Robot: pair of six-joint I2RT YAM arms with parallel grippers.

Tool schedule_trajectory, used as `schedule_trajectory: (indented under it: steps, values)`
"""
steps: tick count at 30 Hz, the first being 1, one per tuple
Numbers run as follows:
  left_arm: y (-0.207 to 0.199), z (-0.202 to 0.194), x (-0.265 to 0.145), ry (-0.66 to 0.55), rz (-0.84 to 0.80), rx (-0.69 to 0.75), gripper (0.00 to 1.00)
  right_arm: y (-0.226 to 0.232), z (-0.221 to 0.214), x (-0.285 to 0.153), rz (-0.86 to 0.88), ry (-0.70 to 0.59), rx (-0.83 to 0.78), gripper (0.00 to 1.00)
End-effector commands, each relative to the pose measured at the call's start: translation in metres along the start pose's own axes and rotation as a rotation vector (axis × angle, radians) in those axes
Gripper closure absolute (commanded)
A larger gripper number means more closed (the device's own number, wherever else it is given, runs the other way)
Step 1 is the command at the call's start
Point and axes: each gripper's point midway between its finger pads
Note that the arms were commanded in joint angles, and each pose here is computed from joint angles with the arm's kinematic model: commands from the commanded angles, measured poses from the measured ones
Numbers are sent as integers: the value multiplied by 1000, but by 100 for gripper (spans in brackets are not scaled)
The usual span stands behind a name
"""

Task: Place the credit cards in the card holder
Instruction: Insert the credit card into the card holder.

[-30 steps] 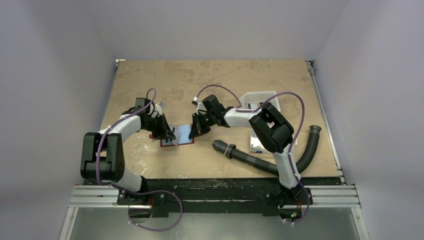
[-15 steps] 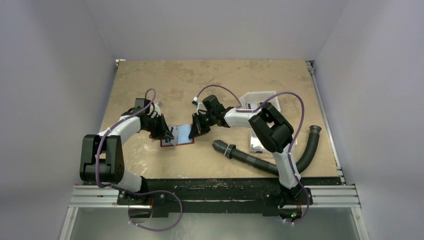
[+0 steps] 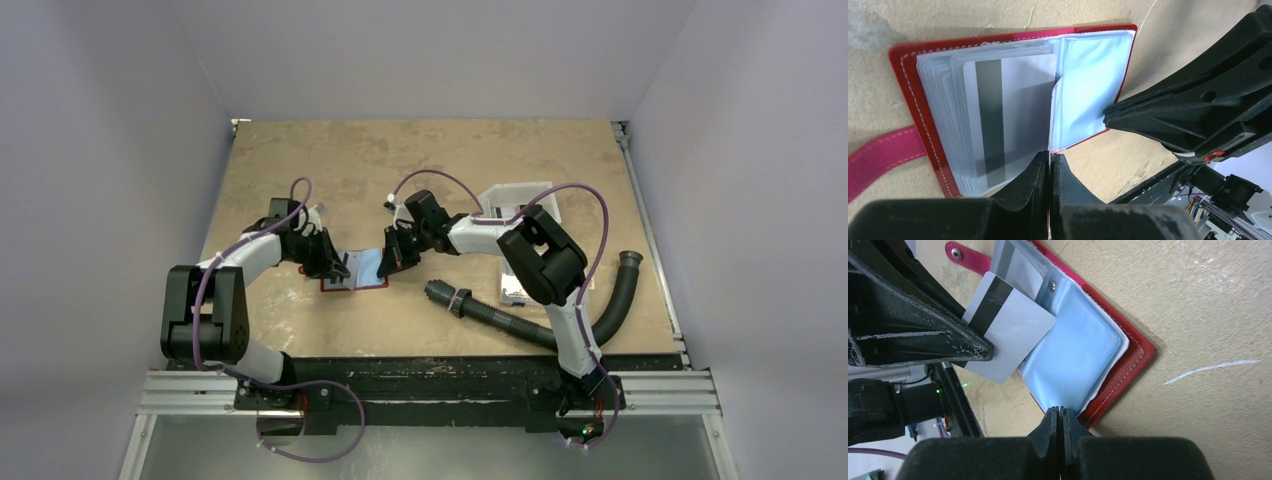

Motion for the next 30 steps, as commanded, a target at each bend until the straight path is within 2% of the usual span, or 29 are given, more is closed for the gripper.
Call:
schedule_trajectory:
  steps: [1,16,22,30]
  values:
    - [-6,-1,9,18,-71,18,100,-27,-13,8,-69,26,15,100]
    - [-15,14,8,-91,-138,132,100,-43,-10,7,-96,20,23,100]
    - [-24,6,13,-63,-221,101,100,-61,3,-9,-136,21,-1,100]
    - [-28,7,17,-91,-278,82,100,-74,2,-11,-109,85,-43,100]
Point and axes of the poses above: each gripper's point midway between its finger pads, its own x axis out along the fingers, its own y axis along the line the jaws close on, z = x × y, and after that the axes turned 5 degrees about -x, right-handed
